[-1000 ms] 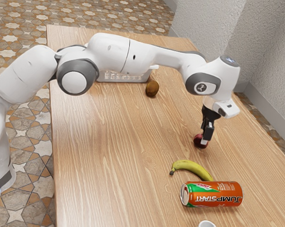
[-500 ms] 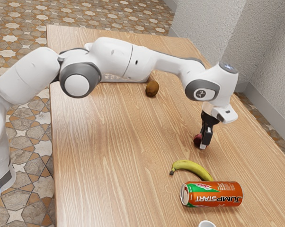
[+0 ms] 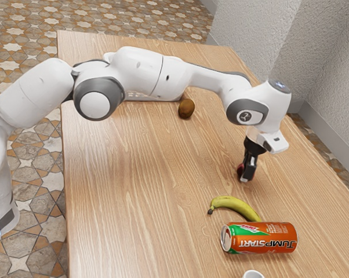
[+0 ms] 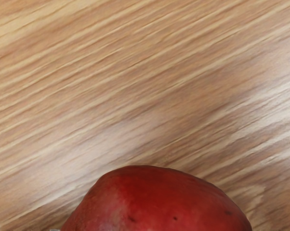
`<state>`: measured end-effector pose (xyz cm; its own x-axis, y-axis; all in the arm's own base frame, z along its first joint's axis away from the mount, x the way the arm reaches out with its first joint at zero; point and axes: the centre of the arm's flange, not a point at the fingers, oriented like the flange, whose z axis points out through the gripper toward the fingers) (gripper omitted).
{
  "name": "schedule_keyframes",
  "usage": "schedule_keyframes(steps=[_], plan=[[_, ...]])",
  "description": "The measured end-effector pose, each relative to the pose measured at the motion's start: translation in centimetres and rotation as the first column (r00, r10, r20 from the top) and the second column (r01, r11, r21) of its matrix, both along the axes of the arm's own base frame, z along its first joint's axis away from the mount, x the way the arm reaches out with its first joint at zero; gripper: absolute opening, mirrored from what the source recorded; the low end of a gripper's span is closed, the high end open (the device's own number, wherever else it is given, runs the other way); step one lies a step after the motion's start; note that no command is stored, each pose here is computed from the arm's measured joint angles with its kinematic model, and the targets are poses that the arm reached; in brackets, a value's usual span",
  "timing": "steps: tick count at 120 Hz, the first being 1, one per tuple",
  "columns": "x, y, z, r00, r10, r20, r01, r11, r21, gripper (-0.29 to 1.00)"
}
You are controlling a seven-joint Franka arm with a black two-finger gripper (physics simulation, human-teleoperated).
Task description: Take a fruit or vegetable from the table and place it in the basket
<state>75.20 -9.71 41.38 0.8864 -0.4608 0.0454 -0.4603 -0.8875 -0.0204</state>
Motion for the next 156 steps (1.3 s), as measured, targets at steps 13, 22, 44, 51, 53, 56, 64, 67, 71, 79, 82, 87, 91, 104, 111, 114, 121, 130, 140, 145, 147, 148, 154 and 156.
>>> schedule_keyframes(steps=[13,22,44,51,53,56,64,67,71,79,82,87,91,104,111,114,121,130,140,145,147,148,154,156], plan=[[0.1,0.0,0.0,1.0,-0.007,0.012,0.007,1.0,0.01,0.33],[0.1,-0.1,0.2,1.0,-0.013,0.02,0.013,1.0,0.012,0.33],[0.1,-0.1,2.5,0.998,-0.03,0.048,0.029,0.999,0.014,0.31],[-0.1,0.2,5.6,0.997,-0.027,0.079,0.026,1.0,0.015,0.32],[-0.3,0.3,6.6,0.996,-0.027,0.087,0.026,1.0,0.016,0.32],[-0.7,0.3,8.1,0.995,-0.028,0.098,0.026,0.999,0.018,0.32],[-1.9,1.3,12.2,0.992,-0.017,0.122,0.014,1.0,0.025,0.34],[-2.4,2.8,13.8,0.992,0.0,0.129,-0.004,1.0,0.028,0.34],[-3.1,5.2,15.6,0.99,0.032,0.135,-0.037,0.999,0.035,0.35],[-4.8,11.3,19.0,0.984,0.111,0.141,-0.117,0.992,0.036,0.36],[-5.5,13.4,20.1,0.981,0.135,0.14,-0.141,0.989,0.033,0.37],[-7.0,16.6,22.0,0.974,0.175,0.141,-0.181,0.983,0.034,0.36],[-8.4,18.3,23.6,0.97,0.198,0.143,-0.206,0.977,0.045,0.35],[-13.5,22.7,25.1,0.955,0.288,0.076,-0.296,0.947,0.127,0.36],[-16.7,25.0,24.2,0.939,0.344,0.026,-0.344,0.926,0.155,0.36],[-17.6,25.8,23.8,0.932,0.362,0.011,-0.359,0.92,0.159,0.36],[-19.2,28.2,22.7,0.914,0.405,-0.019,-0.397,0.903,0.165,0.36],[-21.0,32.2,21.6,0.882,0.47,-0.044,-0.457,0.873,0.168,0.36],[-23.3,37.7,20.5,0.837,0.544,-0.06,-0.53,0.833,0.158,0.36],[-24.4,40.5,19.6,0.815,0.574,-0.073,-0.56,0.815,0.151,0.36],[-24.7,41.5,19.2,0.808,0.584,-0.079,-0.57,0.808,0.148,0.36],[-24.9,42.0,18.9,0.804,0.589,-0.081,-0.575,0.805,0.147,0.36],[-25.9,45.0,17.3,0.781,0.616,-0.102,-0.602,0.787,0.139,0.36],[-26.1,45.9,16.5,0.776,0.621,-0.11,-0.607,0.783,0.136,0.37]])
